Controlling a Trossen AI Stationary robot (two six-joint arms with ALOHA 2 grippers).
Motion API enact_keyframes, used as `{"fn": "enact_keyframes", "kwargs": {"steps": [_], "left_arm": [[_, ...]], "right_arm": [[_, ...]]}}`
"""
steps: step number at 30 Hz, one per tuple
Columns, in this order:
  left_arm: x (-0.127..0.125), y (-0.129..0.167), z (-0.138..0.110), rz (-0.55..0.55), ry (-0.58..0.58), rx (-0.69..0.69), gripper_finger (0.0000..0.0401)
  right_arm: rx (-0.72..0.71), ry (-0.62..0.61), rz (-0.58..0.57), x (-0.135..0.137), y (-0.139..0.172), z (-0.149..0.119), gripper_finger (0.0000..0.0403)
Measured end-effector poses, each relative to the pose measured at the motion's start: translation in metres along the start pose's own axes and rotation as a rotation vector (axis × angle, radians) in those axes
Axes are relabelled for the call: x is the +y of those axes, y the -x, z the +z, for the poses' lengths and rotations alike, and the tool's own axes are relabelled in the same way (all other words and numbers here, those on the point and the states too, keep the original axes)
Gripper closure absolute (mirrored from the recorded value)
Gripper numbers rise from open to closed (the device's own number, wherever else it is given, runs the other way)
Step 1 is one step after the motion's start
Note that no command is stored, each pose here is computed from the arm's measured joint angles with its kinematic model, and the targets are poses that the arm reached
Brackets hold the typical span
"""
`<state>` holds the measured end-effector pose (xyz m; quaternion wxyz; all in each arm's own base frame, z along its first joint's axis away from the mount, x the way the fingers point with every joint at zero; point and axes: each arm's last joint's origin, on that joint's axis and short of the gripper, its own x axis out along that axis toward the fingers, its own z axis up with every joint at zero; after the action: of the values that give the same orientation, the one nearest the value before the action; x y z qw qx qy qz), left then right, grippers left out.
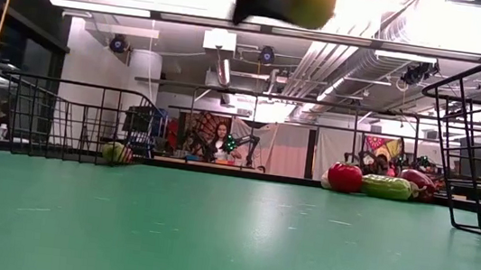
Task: Sort produce into baskets
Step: Put the yellow lemon into the bottom black wire basket, then put the red tomato into the bottom black wire basket
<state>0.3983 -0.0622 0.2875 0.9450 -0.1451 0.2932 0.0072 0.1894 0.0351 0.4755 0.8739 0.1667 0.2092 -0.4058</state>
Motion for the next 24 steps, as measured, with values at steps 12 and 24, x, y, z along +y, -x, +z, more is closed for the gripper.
{"fn": "enact_keyframes", "kwargs": {"steps": [12, 24], "left_arm": [[-0.048, -0.111, 0.036, -0.091, -0.366, -0.089, 0.01], [-0.029, -0.094, 0.051, 0.001, -0.408, 0.122, 0.0036]], "right_arm": [[-0.001, -0.008, -0.001, 0.0, 0.0, 0.0, 0.0403], [0.004, -0.004, -0.001, 0.0, 0.0, 0.0, 0.0403]]}}
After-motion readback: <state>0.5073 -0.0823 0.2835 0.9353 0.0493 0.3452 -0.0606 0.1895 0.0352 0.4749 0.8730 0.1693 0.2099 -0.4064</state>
